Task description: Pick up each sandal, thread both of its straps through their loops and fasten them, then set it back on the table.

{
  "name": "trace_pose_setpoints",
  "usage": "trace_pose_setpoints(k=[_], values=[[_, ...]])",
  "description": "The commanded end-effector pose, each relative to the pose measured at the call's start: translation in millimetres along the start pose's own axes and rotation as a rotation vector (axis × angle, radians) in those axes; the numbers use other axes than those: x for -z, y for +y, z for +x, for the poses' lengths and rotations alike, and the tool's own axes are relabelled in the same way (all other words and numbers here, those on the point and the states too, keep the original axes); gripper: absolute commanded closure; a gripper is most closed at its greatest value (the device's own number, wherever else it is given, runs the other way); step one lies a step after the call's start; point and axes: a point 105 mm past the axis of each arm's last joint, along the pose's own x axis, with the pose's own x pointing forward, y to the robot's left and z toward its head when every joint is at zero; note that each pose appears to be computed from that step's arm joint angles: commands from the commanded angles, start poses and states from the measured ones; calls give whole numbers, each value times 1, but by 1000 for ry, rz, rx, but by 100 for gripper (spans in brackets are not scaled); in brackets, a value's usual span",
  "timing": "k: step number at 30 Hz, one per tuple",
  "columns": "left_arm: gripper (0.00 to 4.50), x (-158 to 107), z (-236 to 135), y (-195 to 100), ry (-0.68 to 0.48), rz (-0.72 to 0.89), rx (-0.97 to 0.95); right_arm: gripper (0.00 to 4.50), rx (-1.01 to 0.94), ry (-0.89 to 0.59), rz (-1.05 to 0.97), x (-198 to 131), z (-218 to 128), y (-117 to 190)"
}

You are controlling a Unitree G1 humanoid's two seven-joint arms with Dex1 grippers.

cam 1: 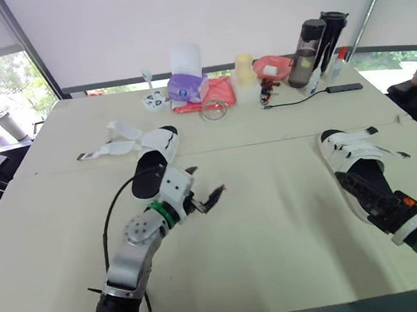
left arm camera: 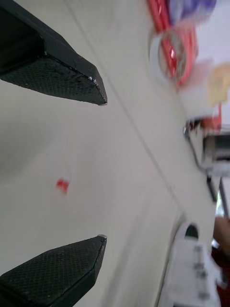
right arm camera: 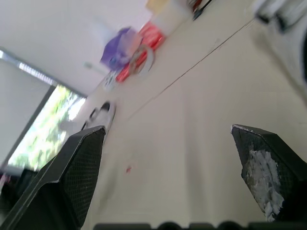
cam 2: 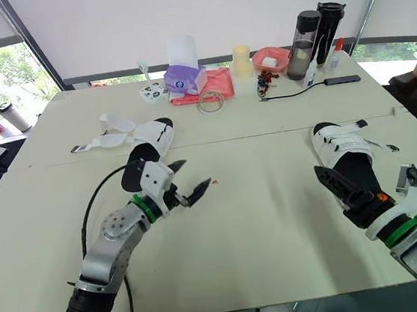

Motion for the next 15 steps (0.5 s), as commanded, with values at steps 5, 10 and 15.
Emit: trace_pose_setpoints(k=[5,10,15], values=[[0,-25,-16,62,-59,142,-345,3,-321,268,-213,27,12,51],[0,-38,-36,88,-22,383,-450,3,-544,272,-276,37,44,93],[0,-41,-45,101,4,439,-457,3,-615,230,-319,44,80,110]])
